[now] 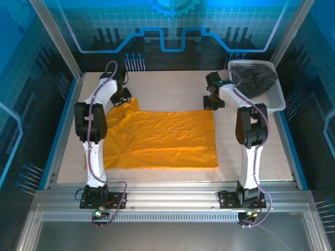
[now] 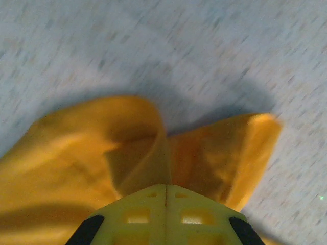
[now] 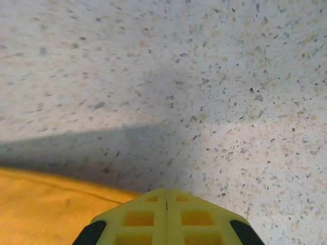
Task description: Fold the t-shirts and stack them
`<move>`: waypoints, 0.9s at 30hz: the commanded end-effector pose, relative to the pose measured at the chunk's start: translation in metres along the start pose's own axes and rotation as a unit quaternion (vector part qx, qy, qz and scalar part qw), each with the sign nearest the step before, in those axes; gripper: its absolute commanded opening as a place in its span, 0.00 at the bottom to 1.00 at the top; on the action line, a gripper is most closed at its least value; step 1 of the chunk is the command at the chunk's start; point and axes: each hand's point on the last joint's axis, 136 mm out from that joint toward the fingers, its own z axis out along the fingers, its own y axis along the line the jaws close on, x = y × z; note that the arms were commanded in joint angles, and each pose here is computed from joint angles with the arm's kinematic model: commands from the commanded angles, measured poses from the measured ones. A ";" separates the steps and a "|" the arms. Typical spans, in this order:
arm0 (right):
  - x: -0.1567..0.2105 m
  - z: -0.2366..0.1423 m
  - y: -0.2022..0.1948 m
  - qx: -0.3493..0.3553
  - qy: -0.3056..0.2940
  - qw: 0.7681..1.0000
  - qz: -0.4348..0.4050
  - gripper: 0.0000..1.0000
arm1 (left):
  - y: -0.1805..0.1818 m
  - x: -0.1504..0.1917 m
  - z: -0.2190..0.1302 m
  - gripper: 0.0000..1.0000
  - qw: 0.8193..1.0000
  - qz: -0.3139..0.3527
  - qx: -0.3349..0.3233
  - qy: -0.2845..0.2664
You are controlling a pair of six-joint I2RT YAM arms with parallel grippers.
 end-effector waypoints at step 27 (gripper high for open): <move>0.133 -0.052 -0.004 0.050 -0.019 0.999 -0.007 0.00 | 0.209 0.180 -0.130 0.00 0.960 -0.258 -0.036 -0.101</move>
